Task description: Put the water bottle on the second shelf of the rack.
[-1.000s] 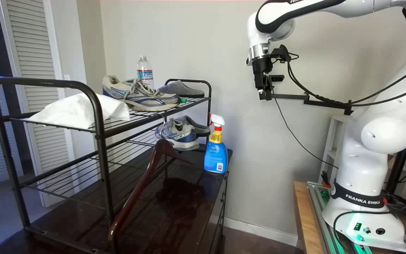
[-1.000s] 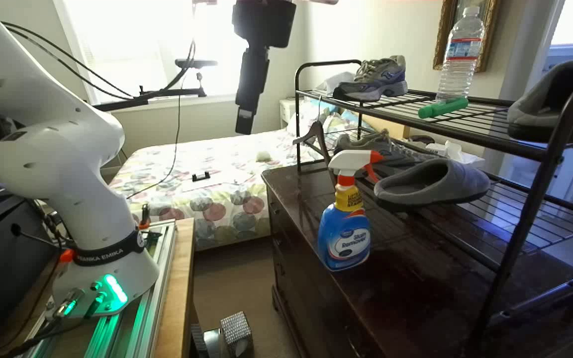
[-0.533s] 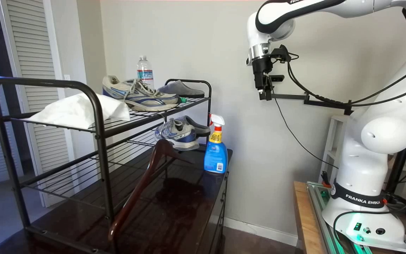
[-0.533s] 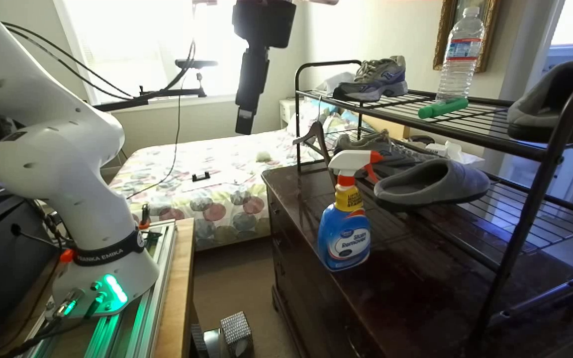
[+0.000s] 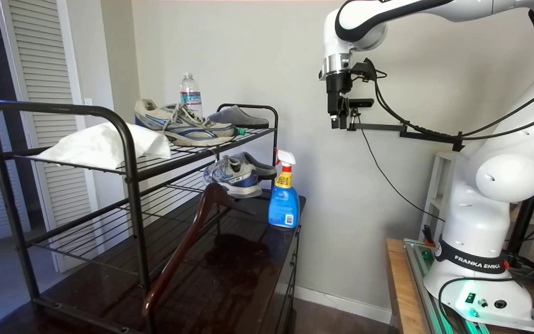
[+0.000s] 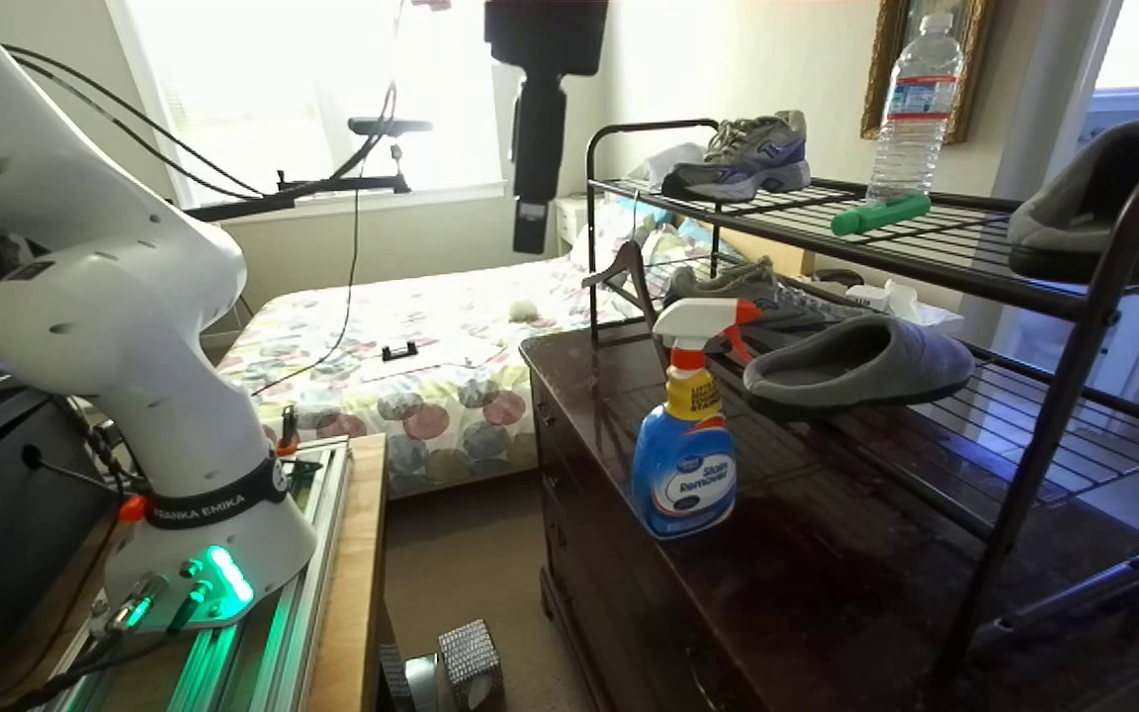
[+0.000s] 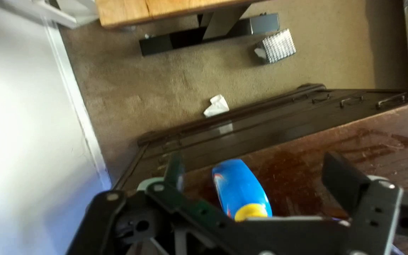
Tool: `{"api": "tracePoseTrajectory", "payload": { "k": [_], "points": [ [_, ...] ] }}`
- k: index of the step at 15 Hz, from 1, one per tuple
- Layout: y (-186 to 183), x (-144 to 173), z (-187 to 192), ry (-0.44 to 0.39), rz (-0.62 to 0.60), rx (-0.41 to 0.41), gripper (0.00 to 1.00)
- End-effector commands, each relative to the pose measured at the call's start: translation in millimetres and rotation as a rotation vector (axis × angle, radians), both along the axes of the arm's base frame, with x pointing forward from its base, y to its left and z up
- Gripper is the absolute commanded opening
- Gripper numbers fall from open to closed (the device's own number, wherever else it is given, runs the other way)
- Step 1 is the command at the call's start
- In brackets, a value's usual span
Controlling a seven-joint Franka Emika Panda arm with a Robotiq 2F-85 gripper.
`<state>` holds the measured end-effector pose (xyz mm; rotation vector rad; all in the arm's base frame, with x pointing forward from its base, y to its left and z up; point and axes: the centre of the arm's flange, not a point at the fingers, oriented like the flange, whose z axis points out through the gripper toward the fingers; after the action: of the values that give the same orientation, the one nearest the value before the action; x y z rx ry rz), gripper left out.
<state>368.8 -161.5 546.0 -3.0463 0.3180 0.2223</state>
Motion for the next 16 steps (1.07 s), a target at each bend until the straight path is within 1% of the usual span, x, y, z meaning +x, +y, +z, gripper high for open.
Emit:
{"api": "tracePoseTrajectory", "payload": {
  "k": [1,5,7,8,9,10,11,13,14,15,16],
  "points": [
    [33,37,30,-0.159,0.101,-0.081,1.00],
    [76,74,72,-0.357,0.212,-0.171,1.00],
    [87,92,94,-0.471,0.251,-0.208,1.00],
    [86,104,108,-0.529,0.278,-0.221,1.00],
    [83,114,120,-0.587,0.319,-0.209,1.00],
    [76,123,132,-0.644,0.347,-0.174,1.00],
    [71,130,141,-0.696,0.359,-0.158,1.00],
    [61,145,162,-0.808,0.356,-0.099,1.00],
    [58,154,170,-0.845,0.350,-0.072,1.00],
    [56,160,176,-0.856,0.365,-0.048,1.00],
    [63,132,158,-0.817,0.337,-0.105,1.00]
  ]
}}
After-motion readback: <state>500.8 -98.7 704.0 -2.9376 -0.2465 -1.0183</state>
